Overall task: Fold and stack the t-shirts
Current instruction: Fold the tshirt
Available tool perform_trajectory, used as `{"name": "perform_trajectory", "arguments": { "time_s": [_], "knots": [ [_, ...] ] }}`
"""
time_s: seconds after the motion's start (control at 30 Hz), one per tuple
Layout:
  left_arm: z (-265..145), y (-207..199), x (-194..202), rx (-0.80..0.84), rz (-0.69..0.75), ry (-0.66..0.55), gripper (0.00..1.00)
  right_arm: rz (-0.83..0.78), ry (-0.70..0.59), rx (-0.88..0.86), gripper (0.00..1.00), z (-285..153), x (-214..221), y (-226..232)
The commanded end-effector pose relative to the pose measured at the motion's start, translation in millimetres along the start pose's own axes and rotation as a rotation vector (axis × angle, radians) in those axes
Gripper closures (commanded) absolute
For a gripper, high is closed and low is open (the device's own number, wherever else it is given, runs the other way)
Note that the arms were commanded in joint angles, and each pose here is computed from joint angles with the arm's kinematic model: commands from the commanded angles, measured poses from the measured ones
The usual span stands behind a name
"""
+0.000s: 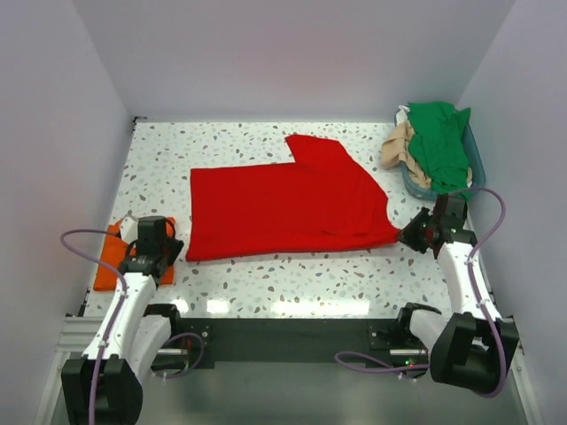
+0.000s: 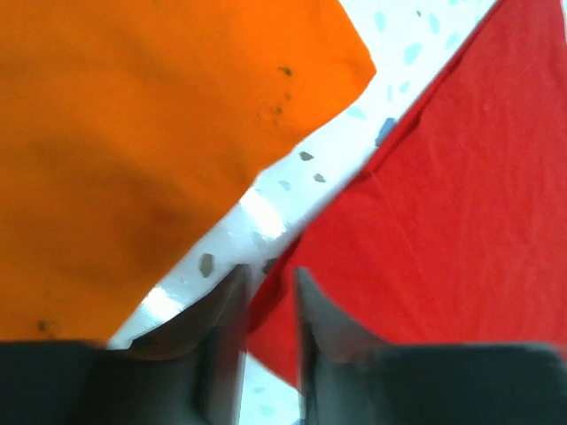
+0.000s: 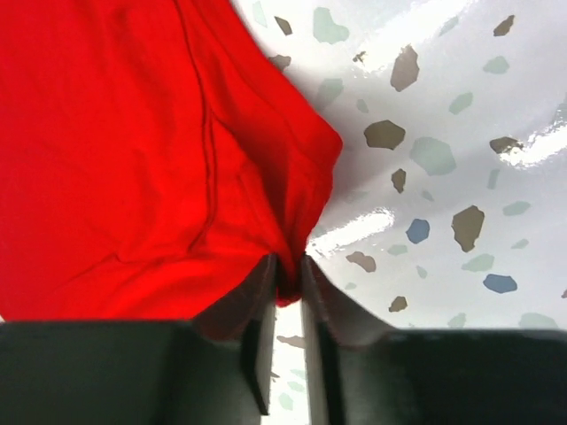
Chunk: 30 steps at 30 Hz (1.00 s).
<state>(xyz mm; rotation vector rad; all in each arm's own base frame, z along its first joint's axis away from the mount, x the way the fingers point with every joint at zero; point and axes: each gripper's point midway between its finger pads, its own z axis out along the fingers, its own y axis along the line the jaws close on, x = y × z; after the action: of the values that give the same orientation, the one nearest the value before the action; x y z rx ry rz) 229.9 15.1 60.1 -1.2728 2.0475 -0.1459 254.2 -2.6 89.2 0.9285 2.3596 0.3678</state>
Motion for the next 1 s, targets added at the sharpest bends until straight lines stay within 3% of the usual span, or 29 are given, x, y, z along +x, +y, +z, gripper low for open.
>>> {"name": "perform_trajectory", "arguments": {
  "time_s": [0.0, 0.1, 0.13, 0.17, 0.2, 0.33, 0.47, 0.63, 0.73, 0.97],
  "knots": [
    [-2.8, 5.0, -10.5, -0.05, -0.016, -0.03, 0.51, -0.008, -0.006, 0.016, 0.76, -5.3, -3.5, -3.7],
    [-8.1, -11.5, -20.9, -0.009, 0.021, -0.038, 0.34, -0.043, -0.027, -0.013, 0.55, -14.2, -13.1, 6.0],
    [-10.9, -16.8, -25.8, 0.006, 0.025, -0.05, 0.32, -0.06, -0.051, -0.031, 0.44, -17.2, -19.9, 11.2],
    [-15.7, -28.6, -34.4, 0.042, 0.026, -0.07, 0.3, -0.086, -0.069, -0.101, 0.25, -20.1, -26.0, 25.9],
    [-17.9, -46.9, -44.7, 0.116, 0.056, -0.104, 0.29, -0.123, -0.084, -0.139, 0.19, -24.6, -34.8, 37.2],
    [-20.4, -91.3, -66.7, 0.216, 0.095, -0.132, 0.28, -0.212, -0.119, -0.124, 0.18, -27.0, -58.0, 68.1],
    [11.7, -114.0, -66.6, 0.176, 0.164, -0.068, 0.28, -0.259, -0.152, -0.128, 0.2, -16.9, -70.6, 103.0],
    [38.0, -132.5, -65.9, 0.174, 0.216, -0.031, 0.31, -0.299, -0.097, -0.133, 0.28, 7.9, -49.8, 124.7],
    [46.0, -131.9, -55.9, 0.181, 0.216, 0.003, 0.32, -0.278, -0.073, -0.135, 0.37, 16.7, -31.1, 115.8],
    [44.3, -125.4, -34.4, 0.253, 0.165, 0.034, 0.33, -0.24, -0.049, -0.114, 0.42, 31.5, 9.6, 78.5]
  ]
}}
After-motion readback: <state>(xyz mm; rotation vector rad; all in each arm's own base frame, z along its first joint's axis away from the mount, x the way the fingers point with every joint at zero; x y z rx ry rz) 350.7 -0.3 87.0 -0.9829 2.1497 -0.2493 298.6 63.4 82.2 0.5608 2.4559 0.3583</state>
